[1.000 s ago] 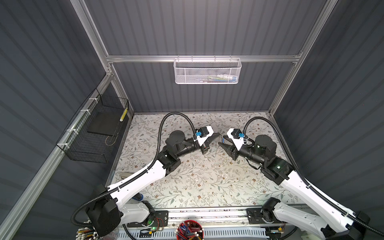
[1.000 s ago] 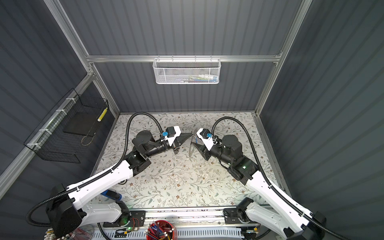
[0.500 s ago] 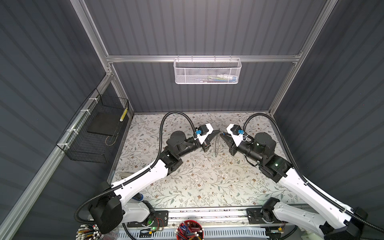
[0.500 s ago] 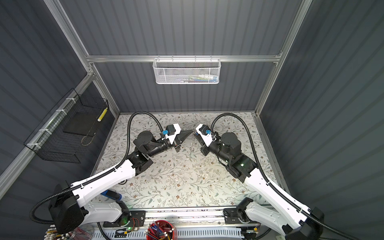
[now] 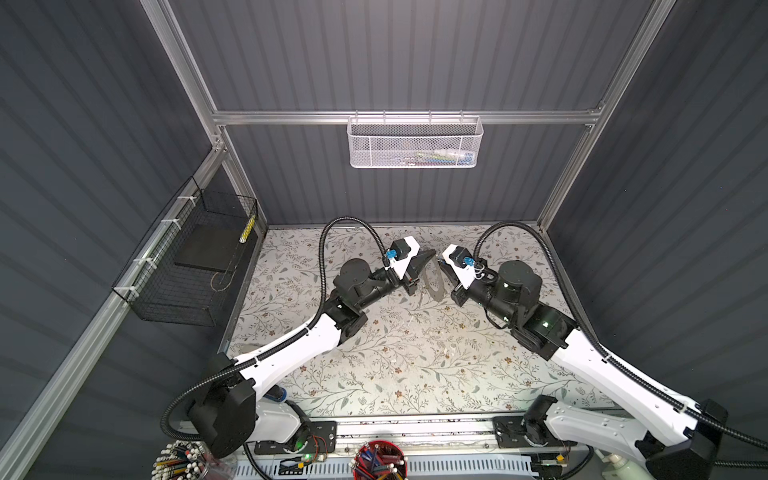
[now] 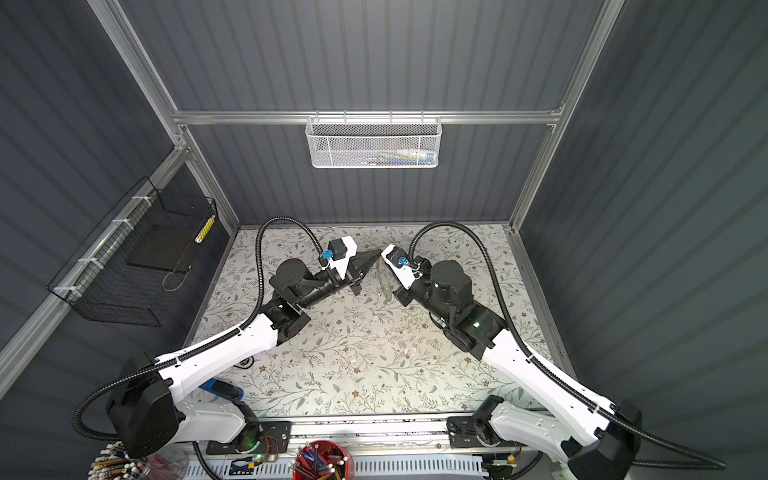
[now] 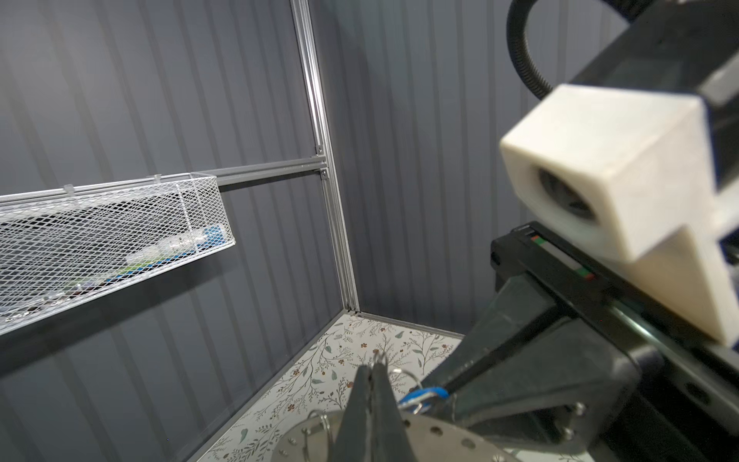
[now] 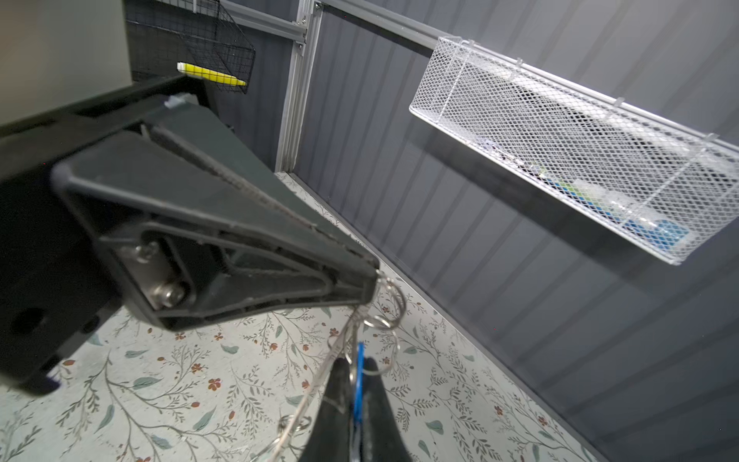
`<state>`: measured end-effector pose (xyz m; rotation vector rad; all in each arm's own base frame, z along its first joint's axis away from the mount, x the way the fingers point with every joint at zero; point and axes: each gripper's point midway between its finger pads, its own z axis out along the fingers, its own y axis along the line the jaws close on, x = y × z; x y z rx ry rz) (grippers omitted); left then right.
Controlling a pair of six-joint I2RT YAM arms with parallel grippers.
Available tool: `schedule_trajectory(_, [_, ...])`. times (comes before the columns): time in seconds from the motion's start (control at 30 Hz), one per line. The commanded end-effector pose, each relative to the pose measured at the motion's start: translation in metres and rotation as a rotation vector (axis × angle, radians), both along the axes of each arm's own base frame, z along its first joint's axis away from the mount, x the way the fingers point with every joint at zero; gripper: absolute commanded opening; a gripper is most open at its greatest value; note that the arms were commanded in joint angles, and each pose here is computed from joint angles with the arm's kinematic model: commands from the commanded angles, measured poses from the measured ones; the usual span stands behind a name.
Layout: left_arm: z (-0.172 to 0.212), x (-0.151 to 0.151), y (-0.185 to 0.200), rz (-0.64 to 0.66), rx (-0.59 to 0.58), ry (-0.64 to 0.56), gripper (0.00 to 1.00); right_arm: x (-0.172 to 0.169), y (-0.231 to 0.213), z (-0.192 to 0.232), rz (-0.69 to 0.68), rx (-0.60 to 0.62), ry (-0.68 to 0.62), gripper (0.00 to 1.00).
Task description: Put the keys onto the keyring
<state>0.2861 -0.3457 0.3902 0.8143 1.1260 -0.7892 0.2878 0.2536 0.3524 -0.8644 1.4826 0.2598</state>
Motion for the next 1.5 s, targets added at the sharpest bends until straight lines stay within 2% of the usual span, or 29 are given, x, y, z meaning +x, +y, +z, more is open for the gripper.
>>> schedule_trajectory(0.0, [0.032,0.006,0.012,0.034,-0.114,-0.048,0.00,0.002,0.002,0.003,-0.039,-0.059,-0.041,0.00])
schedule_trajectory(0.37, [0.034,0.005,0.016,0.032,-0.141,-0.062,0.00,0.006,0.021,-0.014,0.008,-0.087,-0.011,0.01])
schedule_trajectory(0.47, [0.032,0.004,0.016,0.023,-0.140,-0.058,0.00,0.005,0.022,-0.015,0.024,-0.106,-0.026,0.11])
schedule_trajectory(0.53, [0.030,0.004,0.017,0.014,-0.138,-0.056,0.00,0.001,0.020,-0.015,0.032,-0.125,-0.044,0.23])
schedule_trajectory(0.6, [0.028,0.002,0.016,-0.007,-0.131,-0.057,0.00,-0.003,0.010,-0.010,0.018,-0.128,-0.062,0.30])
schedule_trajectory(0.67, [0.026,0.002,0.018,-0.010,-0.132,-0.057,0.00,-0.010,0.000,-0.012,0.026,-0.125,-0.040,0.35])
schedule_trajectory(0.77, [0.022,-0.007,0.017,-0.086,-0.117,-0.067,0.00,-0.031,-0.012,-0.021,0.124,-0.087,0.064,0.41])
schedule_trajectory(0.8, [0.020,-0.009,0.017,-0.105,-0.118,-0.069,0.00,-0.040,-0.014,-0.027,0.177,-0.068,0.118,0.42])
schedule_trajectory(0.87, [0.018,-0.014,0.017,-0.146,-0.119,-0.071,0.00,-0.048,-0.023,-0.032,0.185,-0.043,0.167,0.41])
schedule_trajectory(1.0, [0.019,-0.025,0.018,-0.244,-0.132,-0.071,0.00,-0.056,-0.035,-0.017,0.186,0.043,0.160,0.40])
schedule_trajectory(1.13, [0.016,-0.036,0.013,-0.340,-0.113,-0.069,0.00,-0.062,-0.029,0.011,0.267,0.152,0.141,0.37])
schedule_trajectory(1.3, [0.013,-0.044,0.010,-0.393,-0.090,-0.072,0.00,-0.063,-0.019,0.033,0.344,0.207,0.133,0.33])
schedule_trajectory(1.47, [0.013,-0.052,0.009,-0.434,-0.076,-0.081,0.00,-0.058,-0.012,0.038,0.370,0.227,0.151,0.31])
